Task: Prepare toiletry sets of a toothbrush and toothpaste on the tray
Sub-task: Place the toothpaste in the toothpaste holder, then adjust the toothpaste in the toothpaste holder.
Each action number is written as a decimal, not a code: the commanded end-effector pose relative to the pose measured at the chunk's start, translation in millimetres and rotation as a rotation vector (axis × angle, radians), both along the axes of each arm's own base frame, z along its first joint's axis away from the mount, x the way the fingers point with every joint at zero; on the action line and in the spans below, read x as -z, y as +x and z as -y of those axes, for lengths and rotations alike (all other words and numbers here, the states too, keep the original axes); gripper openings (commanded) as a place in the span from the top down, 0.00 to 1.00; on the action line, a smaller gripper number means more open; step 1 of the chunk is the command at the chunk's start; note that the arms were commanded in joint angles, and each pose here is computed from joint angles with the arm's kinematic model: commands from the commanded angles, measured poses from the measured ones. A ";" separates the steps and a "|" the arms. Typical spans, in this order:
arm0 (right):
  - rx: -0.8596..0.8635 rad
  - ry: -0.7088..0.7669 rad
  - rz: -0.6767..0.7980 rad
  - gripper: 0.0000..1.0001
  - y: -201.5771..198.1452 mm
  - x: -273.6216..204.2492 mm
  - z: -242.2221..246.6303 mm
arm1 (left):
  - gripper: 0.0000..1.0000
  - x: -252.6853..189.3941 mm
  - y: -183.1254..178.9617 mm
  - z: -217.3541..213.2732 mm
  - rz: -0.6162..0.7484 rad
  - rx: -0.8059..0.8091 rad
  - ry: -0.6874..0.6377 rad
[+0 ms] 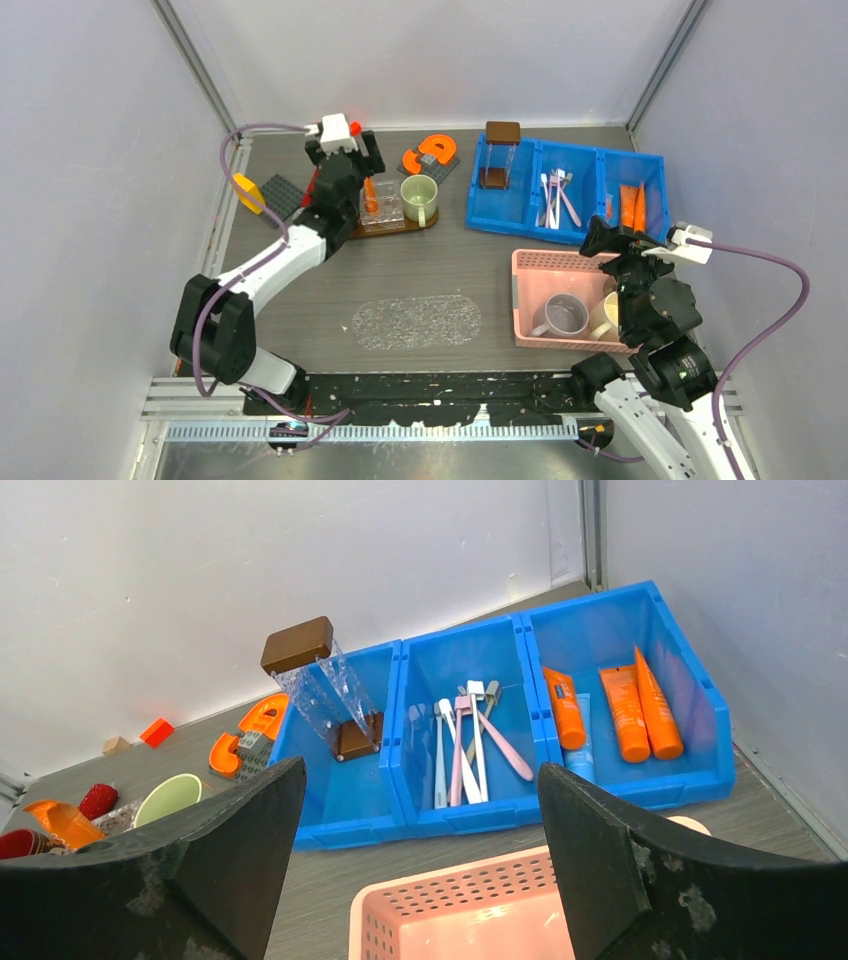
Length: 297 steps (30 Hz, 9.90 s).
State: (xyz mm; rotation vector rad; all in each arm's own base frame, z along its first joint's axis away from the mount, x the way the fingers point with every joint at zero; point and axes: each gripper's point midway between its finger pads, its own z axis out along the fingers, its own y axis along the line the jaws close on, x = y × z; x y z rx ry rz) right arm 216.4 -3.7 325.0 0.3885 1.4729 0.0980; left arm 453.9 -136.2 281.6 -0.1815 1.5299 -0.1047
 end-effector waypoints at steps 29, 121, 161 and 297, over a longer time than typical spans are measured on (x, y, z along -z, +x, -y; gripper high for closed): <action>-0.025 0.007 0.030 0.07 -5.1 -9.4 -1.9 | 0.46 69.8 27.3 7.7 -0.672 0.030 0.321; -0.141 -0.111 -0.161 0.07 33.8 44.9 -37.8 | 0.29 53.1 -4.9 -6.6 -0.197 1.391 0.857; -0.173 -0.153 -0.228 0.08 42.8 58.9 -46.4 | 0.53 87.0 5.4 15.9 -0.216 1.522 0.750; -0.222 -0.051 -0.097 0.07 16.5 21.5 -46.2 | 1.00 34.3 17.4 10.3 -0.343 -0.155 -0.114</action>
